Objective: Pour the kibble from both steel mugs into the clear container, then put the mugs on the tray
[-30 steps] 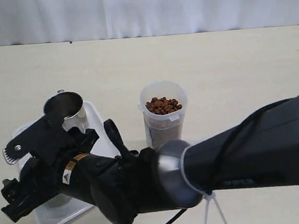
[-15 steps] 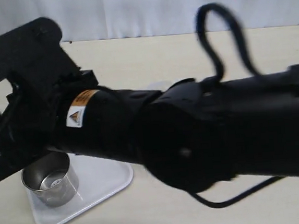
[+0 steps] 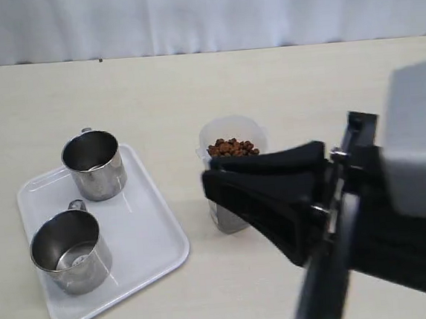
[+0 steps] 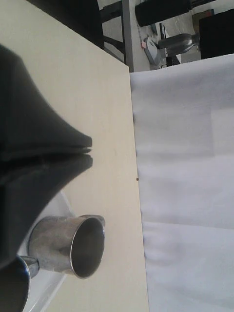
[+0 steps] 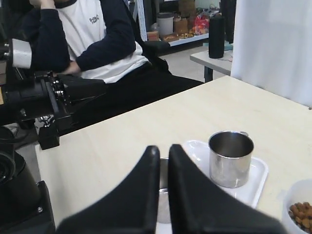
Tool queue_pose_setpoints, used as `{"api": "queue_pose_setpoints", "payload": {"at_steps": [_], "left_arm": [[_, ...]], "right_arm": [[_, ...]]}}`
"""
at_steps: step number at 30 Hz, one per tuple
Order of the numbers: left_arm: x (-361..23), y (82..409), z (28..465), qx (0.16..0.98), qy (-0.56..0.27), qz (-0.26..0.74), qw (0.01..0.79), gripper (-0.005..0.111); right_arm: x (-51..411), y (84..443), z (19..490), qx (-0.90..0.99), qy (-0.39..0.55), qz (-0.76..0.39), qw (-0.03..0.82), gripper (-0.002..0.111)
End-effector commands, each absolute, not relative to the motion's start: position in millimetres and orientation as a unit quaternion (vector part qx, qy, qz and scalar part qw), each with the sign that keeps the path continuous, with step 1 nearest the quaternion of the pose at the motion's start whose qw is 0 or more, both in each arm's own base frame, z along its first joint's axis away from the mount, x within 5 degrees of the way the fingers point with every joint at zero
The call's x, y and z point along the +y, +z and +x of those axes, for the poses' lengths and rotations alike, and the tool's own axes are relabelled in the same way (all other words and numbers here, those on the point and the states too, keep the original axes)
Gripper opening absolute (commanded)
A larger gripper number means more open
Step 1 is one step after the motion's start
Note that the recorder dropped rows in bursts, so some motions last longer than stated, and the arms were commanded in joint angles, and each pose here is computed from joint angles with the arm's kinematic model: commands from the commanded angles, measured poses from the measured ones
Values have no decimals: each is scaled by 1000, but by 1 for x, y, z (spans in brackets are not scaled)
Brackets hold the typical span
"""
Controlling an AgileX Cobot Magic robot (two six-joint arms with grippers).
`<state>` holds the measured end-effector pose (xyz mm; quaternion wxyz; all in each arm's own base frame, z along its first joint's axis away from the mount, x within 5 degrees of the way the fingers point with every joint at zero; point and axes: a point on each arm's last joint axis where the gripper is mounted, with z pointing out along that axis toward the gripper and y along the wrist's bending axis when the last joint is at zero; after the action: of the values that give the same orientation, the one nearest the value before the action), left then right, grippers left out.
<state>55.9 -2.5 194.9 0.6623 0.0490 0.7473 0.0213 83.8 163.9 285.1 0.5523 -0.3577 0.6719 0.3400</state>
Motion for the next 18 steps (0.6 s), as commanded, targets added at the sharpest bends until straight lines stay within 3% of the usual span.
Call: {"api": "queue_pose_setpoints", "payload": {"at_steps": [1, 12, 16, 18], "left_arm": [[-3, 195, 56, 743, 17, 50, 668, 0], [-3, 195, 56, 743, 17, 50, 668, 0], [-3, 195, 56, 743, 17, 50, 668, 0], [-3, 195, 56, 743, 17, 50, 668, 0]], "right_arm": [[133, 276, 70, 655, 350, -349, 572, 5], [88, 291, 54, 594, 389, -293, 640, 5], [61, 280, 67, 617, 307, -209, 694, 5], [35, 266, 76, 643, 200, -116, 730, 5]]}}
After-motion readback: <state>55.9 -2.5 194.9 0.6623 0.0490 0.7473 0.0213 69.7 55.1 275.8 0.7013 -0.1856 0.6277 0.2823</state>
